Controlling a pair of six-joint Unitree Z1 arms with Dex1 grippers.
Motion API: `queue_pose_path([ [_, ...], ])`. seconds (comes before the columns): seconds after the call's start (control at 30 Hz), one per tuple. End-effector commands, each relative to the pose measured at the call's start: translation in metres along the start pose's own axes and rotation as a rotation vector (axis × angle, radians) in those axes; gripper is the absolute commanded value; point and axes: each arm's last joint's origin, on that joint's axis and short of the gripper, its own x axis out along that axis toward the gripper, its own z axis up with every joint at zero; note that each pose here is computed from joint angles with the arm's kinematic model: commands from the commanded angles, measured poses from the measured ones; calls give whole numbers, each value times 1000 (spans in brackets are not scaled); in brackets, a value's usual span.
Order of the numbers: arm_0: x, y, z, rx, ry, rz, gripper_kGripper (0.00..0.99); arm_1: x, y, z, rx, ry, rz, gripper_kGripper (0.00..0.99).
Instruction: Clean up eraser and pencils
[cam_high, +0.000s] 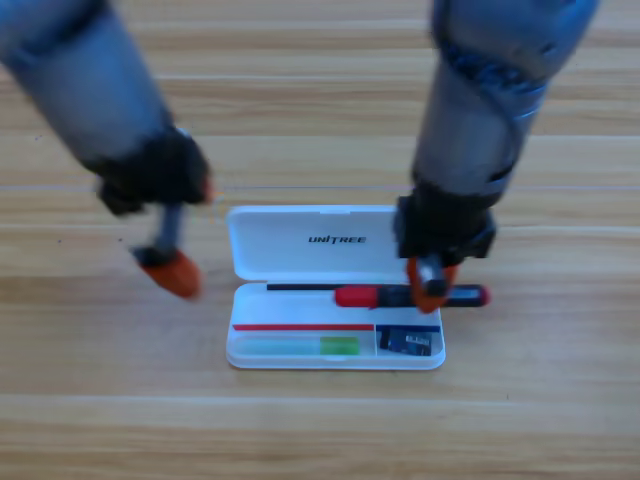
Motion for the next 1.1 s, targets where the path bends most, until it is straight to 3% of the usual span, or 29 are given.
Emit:
queue_pose_path([
  [0.03, -41, 7, -77, -107, 4, 76, 990, 56, -5, 35, -46, 89, 44, 0],
  [0.33, -46, 6, -133, -163, -30, 37, 990, 70, -19, 55, -59, 96, 11, 0],
  [1.0, -39, -3, -140, -171, -45, 21, 990, 77, -28, 61, -63, 111, -33, 0],
  [1.03, -40, -3, -141, -172, -47, 23, 990, 77, -27, 61, -62, 111, -33, 87],
  [1.1, -40, -3, -141, -173, -48, 26, 990, 75, -27, 61, -62, 112, -32, 379],
])
